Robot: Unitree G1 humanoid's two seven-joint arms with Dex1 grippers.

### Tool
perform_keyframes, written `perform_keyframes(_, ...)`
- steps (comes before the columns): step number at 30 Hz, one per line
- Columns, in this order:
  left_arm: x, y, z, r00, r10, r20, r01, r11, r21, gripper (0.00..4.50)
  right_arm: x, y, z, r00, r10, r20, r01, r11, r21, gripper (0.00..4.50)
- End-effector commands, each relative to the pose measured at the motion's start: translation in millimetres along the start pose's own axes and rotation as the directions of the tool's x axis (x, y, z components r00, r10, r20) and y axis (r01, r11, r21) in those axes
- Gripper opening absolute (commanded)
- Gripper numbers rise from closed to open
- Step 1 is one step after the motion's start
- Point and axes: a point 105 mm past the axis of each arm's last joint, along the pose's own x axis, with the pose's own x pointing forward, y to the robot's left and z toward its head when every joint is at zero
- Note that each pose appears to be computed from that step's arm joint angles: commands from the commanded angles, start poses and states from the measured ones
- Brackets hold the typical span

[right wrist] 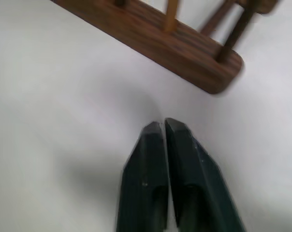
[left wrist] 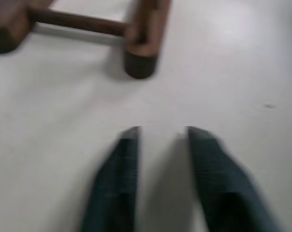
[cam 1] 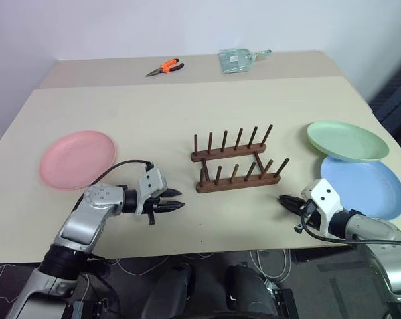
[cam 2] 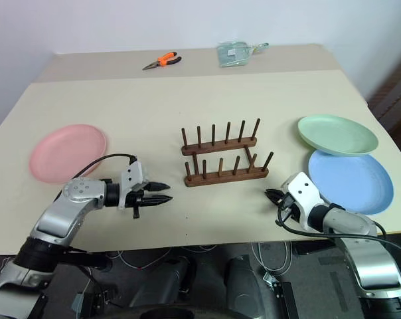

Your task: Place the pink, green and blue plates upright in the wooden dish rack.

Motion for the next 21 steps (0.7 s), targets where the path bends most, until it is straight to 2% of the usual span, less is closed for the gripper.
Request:
perform_keyframes(1, 27.3, -15.2, 9.4, 1.000, -0.004, 0.025, 0.004, 1.000, 0.019, 1.11, 10.6, -6.8, 2.8, 0.999, -0.034, 0.001, 0.034, 0.998, -0.045, 0.00)
perform_keyframes(6, 48.5, -1.9, 15.4, 0.990, 0.131, 0.058, -0.130, 0.991, -0.014, 1.11, 27.4, -15.6, 9.2, 0.996, -0.083, 0.020, 0.085, 0.993, -0.085, 0.00)
perform_keyframes(11, 54.7, 36.6, 6.6, 0.939, 0.343, 0.027, -0.341, 0.939, -0.044, 1.11, 52.1, -32.5, 22.0, 0.985, -0.167, 0.053, 0.172, 0.979, -0.109, 0.00)
perform_keyframes(18, 53.6, 71.0, 7.2, 0.883, 0.468, 0.035, -0.467, 0.883, -0.051, 1.11, 76.4, -47.6, 36.6, 0.972, -0.218, 0.082, 0.228, 0.965, -0.133, 0.00)
perform_keyframes(21, 51.4, 75.8, 7.9, 0.876, 0.480, 0.043, -0.478, 0.877, -0.050, 1.11, 80.5, -48.1, 41.1, 0.971, -0.220, 0.097, 0.232, 0.962, -0.146, 0.00)
